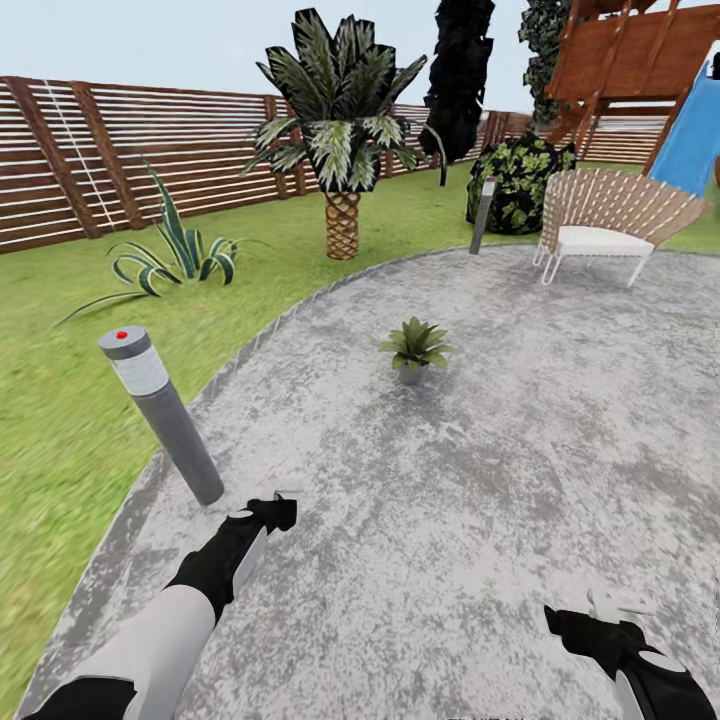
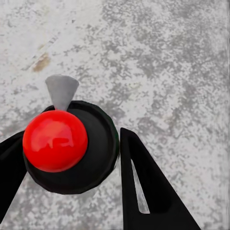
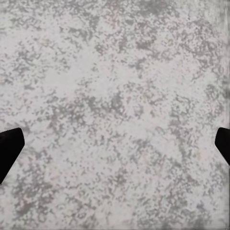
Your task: Pick up the pesticide atomizer in the garden and spray insectifuge to fully cover both potted plants in the garden.
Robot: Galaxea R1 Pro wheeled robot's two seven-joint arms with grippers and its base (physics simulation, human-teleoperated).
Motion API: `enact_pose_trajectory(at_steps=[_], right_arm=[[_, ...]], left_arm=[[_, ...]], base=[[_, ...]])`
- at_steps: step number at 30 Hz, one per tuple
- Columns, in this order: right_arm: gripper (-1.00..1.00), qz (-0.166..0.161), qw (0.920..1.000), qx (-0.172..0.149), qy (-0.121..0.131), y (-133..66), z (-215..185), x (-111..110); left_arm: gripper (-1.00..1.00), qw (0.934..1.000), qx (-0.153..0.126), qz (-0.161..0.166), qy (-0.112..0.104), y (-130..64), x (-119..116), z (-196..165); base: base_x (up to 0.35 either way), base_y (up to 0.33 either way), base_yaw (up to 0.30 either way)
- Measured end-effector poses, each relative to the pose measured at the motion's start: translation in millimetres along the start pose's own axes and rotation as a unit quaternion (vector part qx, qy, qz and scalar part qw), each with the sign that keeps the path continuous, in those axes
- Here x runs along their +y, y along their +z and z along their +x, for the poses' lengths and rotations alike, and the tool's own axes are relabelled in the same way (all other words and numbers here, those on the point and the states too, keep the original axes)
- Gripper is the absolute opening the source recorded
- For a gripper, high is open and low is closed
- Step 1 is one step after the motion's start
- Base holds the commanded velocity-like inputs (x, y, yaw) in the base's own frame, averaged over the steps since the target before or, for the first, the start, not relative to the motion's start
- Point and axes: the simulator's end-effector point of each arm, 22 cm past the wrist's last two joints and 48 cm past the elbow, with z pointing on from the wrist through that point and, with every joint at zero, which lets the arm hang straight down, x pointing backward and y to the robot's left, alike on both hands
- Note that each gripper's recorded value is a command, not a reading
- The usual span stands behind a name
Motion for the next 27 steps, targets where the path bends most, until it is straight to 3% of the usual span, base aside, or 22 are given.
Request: enact_pose_trajectory(at_steps=[6, 17, 27], right_arm=[[1.0, 0.0, 1.0, -0.002, 0.001, -1.2, -2, 0], [1.0, 0.0, 1.0, -0.007, 0.002, -3.4, -5, -1], [1.0, 0.0, 0.9999, -0.011, 0.003, -5.2, -8, -1]], left_arm=[[-1.0, 1.0, -0.002, 0.0, 0.001, -1.7, 0, -3], [-1.0, 1.0, -0.007, -0.001, 0.001, -4.7, 0, -8], [-1.0, 0.9999, -0.011, 0.0, 0.001, -7.2, 0, -12]], base=[[0.069, 0.0, -0.23], [0.279, 0.0, -0.23], [0.052, 0.016, -0.224]])
